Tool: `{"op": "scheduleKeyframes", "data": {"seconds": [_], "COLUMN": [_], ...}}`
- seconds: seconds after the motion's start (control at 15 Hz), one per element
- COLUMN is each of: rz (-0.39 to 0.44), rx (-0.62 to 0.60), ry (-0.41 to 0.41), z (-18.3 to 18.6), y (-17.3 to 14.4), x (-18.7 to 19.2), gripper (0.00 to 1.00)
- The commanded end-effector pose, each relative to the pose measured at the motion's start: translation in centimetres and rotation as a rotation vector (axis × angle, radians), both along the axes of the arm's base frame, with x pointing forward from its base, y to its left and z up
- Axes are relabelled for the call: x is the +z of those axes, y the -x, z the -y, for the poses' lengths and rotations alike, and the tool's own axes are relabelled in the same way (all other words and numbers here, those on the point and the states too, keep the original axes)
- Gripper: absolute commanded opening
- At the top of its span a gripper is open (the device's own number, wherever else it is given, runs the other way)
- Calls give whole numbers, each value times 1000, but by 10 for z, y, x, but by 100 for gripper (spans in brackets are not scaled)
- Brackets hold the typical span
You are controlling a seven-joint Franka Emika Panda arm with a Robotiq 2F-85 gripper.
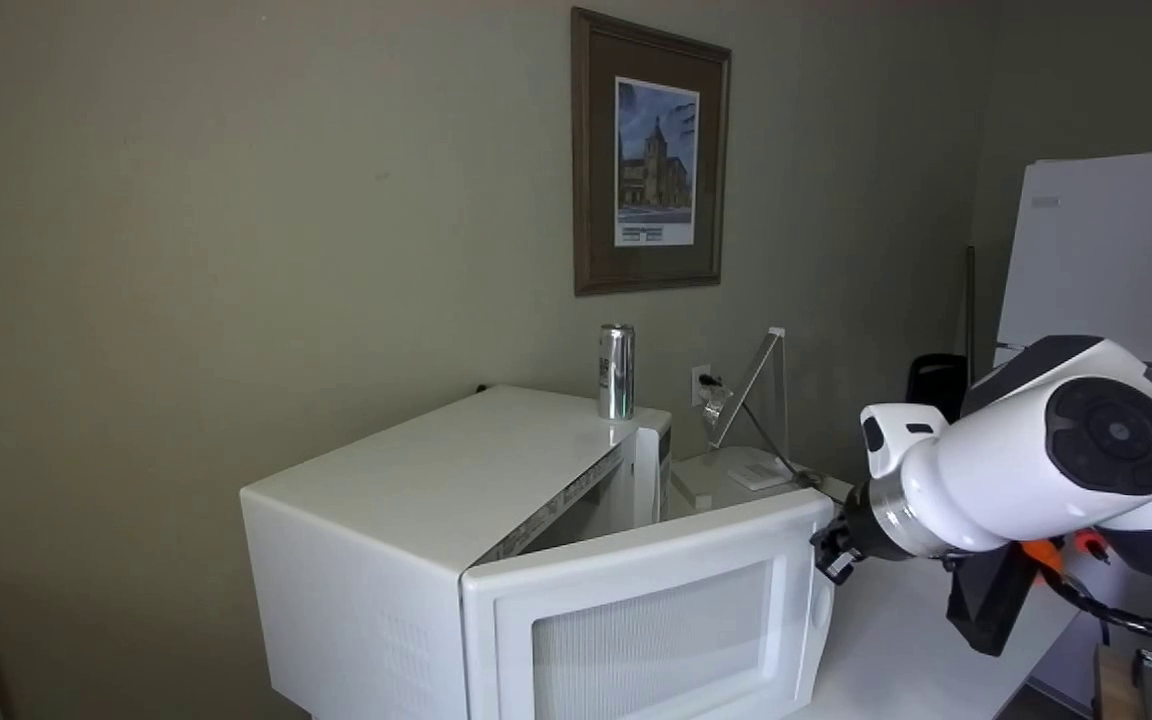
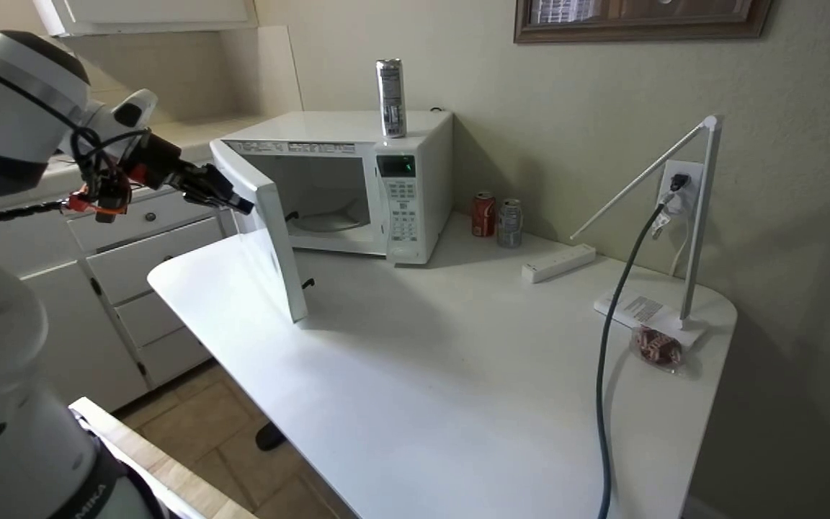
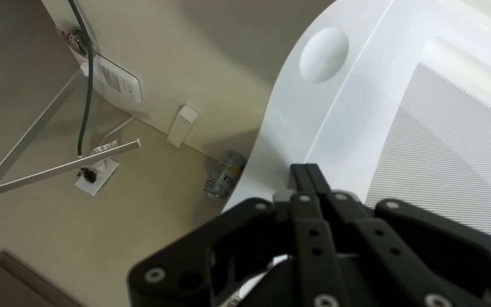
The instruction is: Close the door to the microwave
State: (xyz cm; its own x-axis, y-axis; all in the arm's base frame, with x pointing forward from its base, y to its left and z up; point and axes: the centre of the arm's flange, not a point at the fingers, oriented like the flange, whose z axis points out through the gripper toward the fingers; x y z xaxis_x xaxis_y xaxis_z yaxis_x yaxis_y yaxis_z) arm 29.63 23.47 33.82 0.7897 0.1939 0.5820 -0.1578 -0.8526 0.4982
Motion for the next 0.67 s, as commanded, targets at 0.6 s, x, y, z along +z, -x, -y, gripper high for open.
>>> {"op": "scheduleKeyframes", "data": {"seconds": [0.6], "rz": [336], "rx": [130], "ry": [-41], "z": [79], "y": [-64], "x": [-12], "gripper": [0]}}
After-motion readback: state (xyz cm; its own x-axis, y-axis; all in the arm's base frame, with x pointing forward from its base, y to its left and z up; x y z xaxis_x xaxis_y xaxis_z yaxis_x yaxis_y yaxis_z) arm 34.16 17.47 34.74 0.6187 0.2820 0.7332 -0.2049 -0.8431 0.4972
